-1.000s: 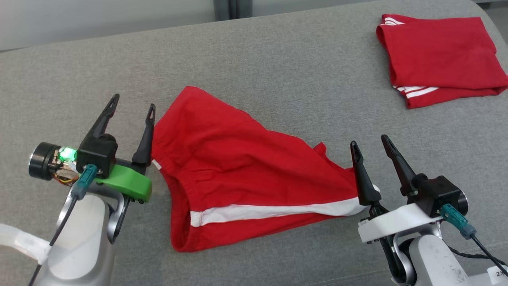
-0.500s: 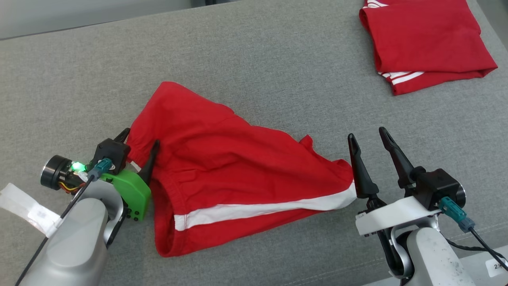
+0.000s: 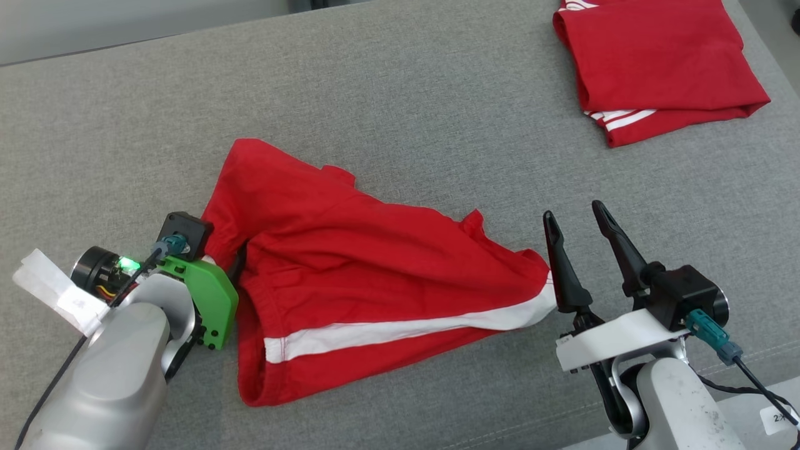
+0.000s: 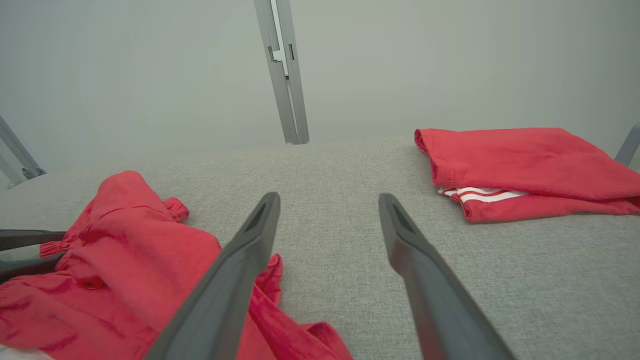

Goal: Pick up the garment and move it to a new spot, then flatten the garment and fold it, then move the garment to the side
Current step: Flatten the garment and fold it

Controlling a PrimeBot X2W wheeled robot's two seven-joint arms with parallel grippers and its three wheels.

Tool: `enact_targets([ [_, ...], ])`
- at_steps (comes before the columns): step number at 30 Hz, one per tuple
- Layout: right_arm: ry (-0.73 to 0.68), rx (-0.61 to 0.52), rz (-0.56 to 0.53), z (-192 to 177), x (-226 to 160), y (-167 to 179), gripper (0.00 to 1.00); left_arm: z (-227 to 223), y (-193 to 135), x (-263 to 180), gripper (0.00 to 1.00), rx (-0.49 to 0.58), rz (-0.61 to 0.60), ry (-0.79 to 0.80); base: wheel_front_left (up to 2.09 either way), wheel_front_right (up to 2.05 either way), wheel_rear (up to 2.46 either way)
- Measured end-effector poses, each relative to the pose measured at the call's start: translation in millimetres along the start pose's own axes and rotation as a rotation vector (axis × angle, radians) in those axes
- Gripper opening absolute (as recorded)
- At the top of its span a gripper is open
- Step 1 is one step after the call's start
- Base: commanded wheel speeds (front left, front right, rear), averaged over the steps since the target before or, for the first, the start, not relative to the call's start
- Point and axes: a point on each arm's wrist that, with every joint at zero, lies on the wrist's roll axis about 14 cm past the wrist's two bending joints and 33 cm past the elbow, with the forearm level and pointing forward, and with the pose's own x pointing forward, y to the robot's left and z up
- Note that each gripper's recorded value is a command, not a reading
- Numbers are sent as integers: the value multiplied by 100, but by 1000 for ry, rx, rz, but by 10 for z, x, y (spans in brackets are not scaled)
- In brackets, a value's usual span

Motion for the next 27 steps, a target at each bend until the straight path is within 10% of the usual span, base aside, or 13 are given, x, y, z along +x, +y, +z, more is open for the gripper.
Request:
enact_targets([
  [2,-1,-2,-1,4,1,-4,100,-4,-13,23,0,0,-7,8,0,0,0],
  [23,0,-21,-64,21,-54,-219,100,800,903,41,0,12,224,-281,0,0,0],
  [25,2,-18,-63,11,-51,-212,100,798,886,34,100,14,221,-288,0,0,0],
  [27,4,-16,-62,1,-50,-208,100,806,875,13,100,8,225,-300,0,0,0],
])
